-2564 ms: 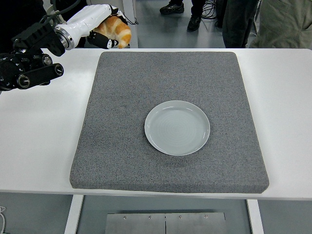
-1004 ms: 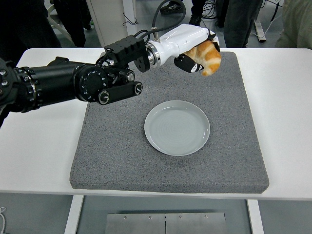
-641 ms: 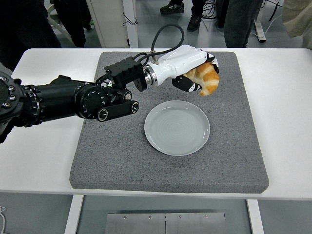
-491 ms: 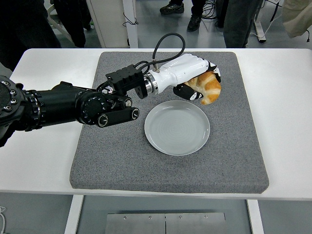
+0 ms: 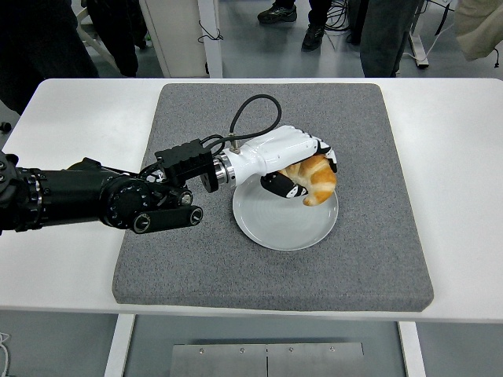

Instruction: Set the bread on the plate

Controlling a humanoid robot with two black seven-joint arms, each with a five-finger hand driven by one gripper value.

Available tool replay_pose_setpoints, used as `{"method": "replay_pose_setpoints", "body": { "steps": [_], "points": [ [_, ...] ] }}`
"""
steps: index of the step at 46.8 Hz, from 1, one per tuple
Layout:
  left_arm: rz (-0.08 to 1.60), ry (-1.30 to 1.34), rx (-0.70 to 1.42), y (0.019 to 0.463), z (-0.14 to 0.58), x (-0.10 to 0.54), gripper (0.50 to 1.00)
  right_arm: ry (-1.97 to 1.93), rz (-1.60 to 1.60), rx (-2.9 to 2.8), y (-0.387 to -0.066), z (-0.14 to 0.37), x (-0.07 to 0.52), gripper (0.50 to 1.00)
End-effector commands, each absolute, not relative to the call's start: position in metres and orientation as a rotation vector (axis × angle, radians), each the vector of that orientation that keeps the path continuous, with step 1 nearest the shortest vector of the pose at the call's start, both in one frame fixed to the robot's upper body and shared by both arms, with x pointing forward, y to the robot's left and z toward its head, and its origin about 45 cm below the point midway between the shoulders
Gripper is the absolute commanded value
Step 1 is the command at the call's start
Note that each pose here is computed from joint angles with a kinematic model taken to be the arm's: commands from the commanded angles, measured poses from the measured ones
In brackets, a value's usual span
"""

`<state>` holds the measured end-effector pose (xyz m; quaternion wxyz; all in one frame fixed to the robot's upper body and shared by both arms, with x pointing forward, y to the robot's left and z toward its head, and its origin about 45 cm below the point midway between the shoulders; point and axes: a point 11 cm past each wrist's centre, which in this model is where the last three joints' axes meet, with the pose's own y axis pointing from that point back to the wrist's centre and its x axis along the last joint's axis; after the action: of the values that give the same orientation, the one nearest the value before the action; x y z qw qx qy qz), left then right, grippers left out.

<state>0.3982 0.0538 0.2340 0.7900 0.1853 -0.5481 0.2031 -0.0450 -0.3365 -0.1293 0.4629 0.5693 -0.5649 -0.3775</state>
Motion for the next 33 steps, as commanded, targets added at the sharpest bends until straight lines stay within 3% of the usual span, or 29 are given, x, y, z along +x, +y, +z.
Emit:
{"method": "replay_pose_setpoints", "body": {
  "steps": [1, 33],
  "points": [
    [0.437, -1.178, 0.407, 0.060, 0.226, 0.396, 0.500, -1.389, -0.928, 1.400, -0.337, -0.129, -0.045, 1.000],
    [0.447, -1.115, 0.432, 0.077, 0.194, 0.383, 0.500, -1.389, -0.929, 1.401, -0.336, -0.129, -0.045, 1.000]
  ]
}}
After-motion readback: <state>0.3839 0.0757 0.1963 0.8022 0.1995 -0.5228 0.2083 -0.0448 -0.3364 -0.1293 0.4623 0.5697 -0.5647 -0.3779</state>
